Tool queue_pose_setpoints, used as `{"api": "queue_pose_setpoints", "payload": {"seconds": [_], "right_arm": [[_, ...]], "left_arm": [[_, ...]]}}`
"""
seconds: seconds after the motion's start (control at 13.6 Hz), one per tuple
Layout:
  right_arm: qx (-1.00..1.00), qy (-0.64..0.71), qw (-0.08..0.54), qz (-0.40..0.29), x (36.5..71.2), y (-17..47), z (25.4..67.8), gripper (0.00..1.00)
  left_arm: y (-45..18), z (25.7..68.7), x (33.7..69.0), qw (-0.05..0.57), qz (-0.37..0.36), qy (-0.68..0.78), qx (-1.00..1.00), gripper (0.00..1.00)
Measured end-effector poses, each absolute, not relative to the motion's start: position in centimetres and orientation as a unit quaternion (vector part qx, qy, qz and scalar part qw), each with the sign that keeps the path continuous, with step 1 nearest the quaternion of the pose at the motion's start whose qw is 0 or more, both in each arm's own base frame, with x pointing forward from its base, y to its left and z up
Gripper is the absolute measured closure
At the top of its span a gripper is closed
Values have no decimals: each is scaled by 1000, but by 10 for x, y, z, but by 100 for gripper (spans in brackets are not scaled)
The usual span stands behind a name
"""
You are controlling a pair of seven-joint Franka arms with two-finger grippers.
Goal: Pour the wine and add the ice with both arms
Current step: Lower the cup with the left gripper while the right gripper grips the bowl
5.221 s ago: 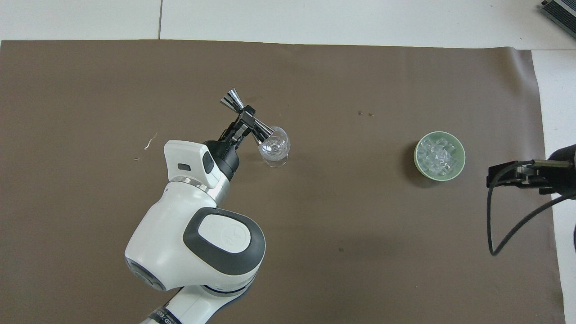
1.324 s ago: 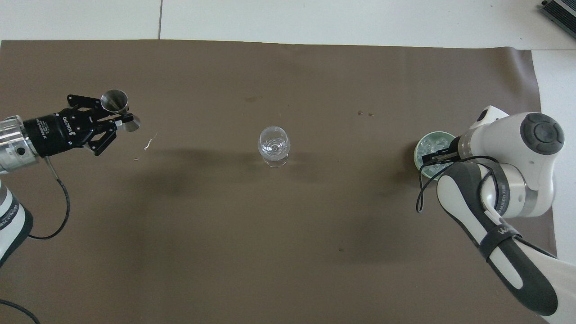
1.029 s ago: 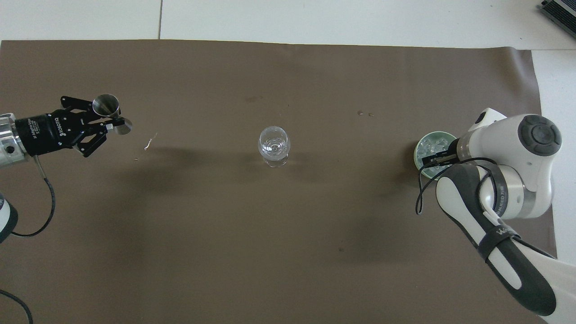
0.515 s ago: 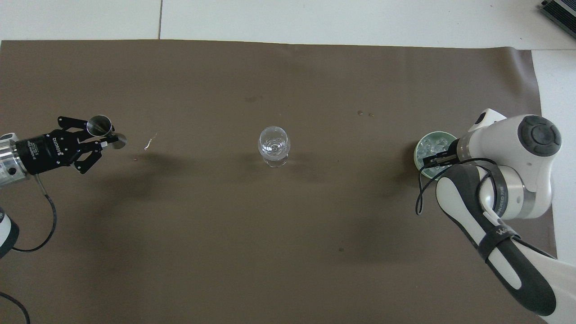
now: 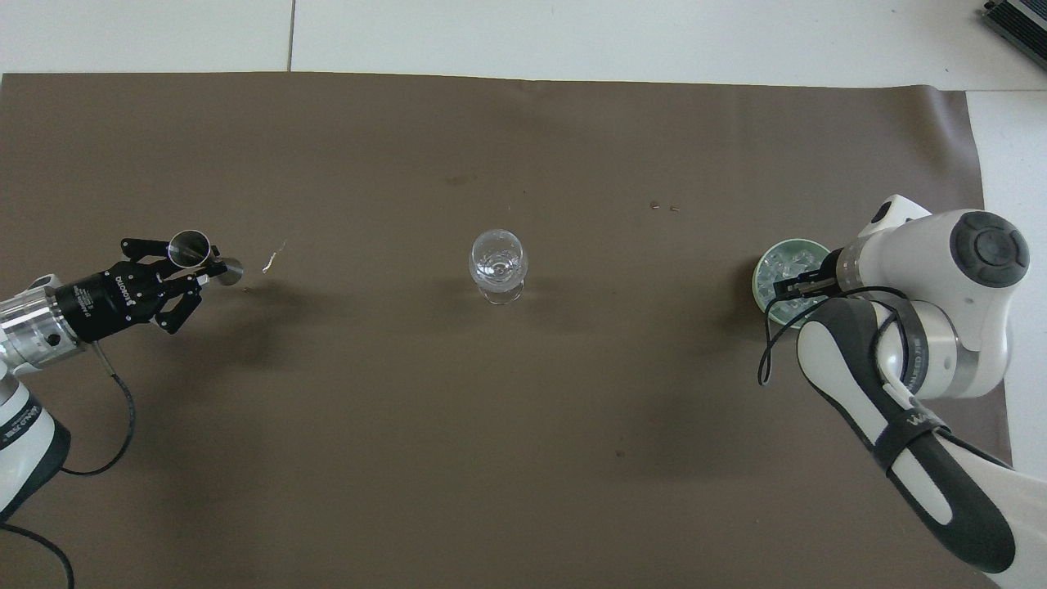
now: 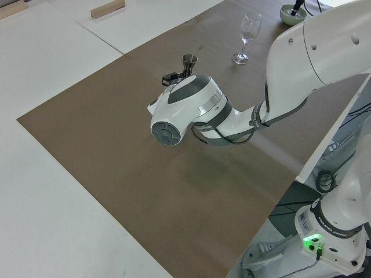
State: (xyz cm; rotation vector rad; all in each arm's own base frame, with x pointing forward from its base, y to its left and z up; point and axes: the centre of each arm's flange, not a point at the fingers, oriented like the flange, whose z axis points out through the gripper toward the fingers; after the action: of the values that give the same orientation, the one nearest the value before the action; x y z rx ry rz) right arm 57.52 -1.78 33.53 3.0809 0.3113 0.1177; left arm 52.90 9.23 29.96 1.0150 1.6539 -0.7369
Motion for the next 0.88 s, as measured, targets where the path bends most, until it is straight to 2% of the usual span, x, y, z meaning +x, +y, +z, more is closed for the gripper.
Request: {"api": "queue_pose_setpoints", "payload": {"seconds": [0.15,0.22,0.29,0.37,0.74,0.81,0.88], "right_arm": [[994,100,21,37,575,-18,335,38],[994,100,21,37,575,-18,335,44],[994,100,21,37,575,-18,335,44],[994,100,21,37,575,-18,335,49],[994,99,21,37,575,-19,335,56],[994,99,21,37,575,-19,335,63],[994,100,21,37,575,-19,335,63]], "left_arm": [[96,284,521,518,-298,692,405,79],[96,278,518,517,-293,698,399,79],[96,274,517,516,-291,703,394,79],[96,270,517,514,-288,707,391,79],[84,259,519,515,-282,719,372,79],[82,257,519,514,-280,721,370,79],[81,256,519,512,-278,724,370,79]]}}
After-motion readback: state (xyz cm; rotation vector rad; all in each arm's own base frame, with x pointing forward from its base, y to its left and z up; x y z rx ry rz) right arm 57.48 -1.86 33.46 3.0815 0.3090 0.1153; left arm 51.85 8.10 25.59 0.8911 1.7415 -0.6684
